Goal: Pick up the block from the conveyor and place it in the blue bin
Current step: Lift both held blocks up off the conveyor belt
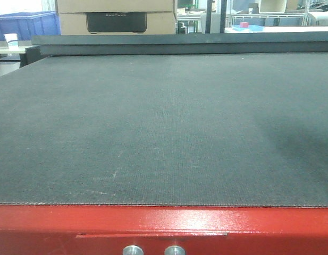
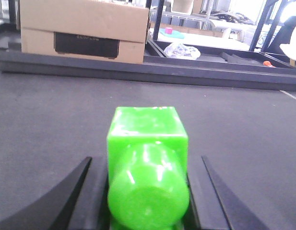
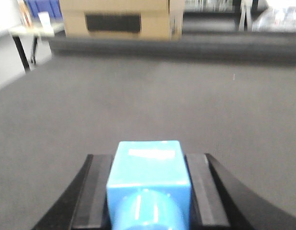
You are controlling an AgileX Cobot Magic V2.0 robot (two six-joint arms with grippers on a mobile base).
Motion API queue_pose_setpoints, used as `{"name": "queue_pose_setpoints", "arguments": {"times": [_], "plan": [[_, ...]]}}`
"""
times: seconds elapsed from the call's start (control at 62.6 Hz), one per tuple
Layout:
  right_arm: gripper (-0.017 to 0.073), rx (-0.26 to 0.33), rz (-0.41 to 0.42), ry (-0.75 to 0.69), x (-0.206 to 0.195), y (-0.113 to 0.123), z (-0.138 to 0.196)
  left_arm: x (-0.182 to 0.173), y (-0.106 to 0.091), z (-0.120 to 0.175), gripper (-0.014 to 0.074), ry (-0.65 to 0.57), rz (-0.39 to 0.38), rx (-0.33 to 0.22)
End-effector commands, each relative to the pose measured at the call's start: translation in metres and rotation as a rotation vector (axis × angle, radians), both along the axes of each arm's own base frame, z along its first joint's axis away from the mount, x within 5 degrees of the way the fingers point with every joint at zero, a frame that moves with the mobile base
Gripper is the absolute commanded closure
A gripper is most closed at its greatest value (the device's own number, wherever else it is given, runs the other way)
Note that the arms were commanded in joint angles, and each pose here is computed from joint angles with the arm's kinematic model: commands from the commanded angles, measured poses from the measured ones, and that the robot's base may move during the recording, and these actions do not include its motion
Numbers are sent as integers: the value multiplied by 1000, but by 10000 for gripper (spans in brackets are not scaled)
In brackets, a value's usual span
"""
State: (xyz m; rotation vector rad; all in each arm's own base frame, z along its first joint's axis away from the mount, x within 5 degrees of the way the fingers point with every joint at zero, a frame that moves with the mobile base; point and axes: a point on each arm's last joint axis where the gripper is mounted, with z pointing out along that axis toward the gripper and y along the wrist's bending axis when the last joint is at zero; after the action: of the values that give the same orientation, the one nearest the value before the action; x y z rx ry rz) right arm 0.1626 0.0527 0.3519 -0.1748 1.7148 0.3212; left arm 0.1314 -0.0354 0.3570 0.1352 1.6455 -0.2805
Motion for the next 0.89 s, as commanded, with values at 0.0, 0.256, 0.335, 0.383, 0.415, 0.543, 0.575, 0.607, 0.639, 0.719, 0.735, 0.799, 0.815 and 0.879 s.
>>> {"name": "queue_pose_setpoints", "arguments": {"times": [0.0,0.256,0.335,0.383,0.415,0.543,0.575,0.607,0.639,0.719,0.735,0.799,0.815,0.879], "plan": [[727,24,-3,-111,-16,-5,7,-2,0,1,704,-15,-4,38],[727,60,-8,-222,-60,-20,-12,1,0,11,704,-54,2,92],[727,73,-8,-265,-71,-23,-11,5,-3,14,704,-52,-14,93],[727,81,-8,-287,-77,-25,-9,6,-7,16,704,-52,-36,92],[727,84,-8,-297,-79,-26,-8,7,-10,16,704,-50,-56,93],[727,85,-7,-300,-81,-26,-8,5,-19,16,704,-55,-115,91],[727,82,-6,-290,-80,-26,-9,4,-19,17,704,-58,-121,89],[727,78,-5,-280,-80,-26,-10,2,-19,17,704,-60,-123,89],[727,75,-4,-268,-80,-26,-11,1,-19,18,704,-66,-125,87],[727,59,1,-219,-80,-25,-16,-5,-16,22,704,-89,-124,74],[727,56,2,-211,-80,-25,-16,-7,-15,23,704,-94,-123,73],[727,48,4,-186,-80,-25,-19,-11,-13,25,704,-108,-122,68],[727,47,5,-184,-80,-25,-19,-13,-13,25,704,-111,-122,69],[727,46,5,-181,-80,-25,-19,-18,-11,26,704,-113,-120,70]]}}
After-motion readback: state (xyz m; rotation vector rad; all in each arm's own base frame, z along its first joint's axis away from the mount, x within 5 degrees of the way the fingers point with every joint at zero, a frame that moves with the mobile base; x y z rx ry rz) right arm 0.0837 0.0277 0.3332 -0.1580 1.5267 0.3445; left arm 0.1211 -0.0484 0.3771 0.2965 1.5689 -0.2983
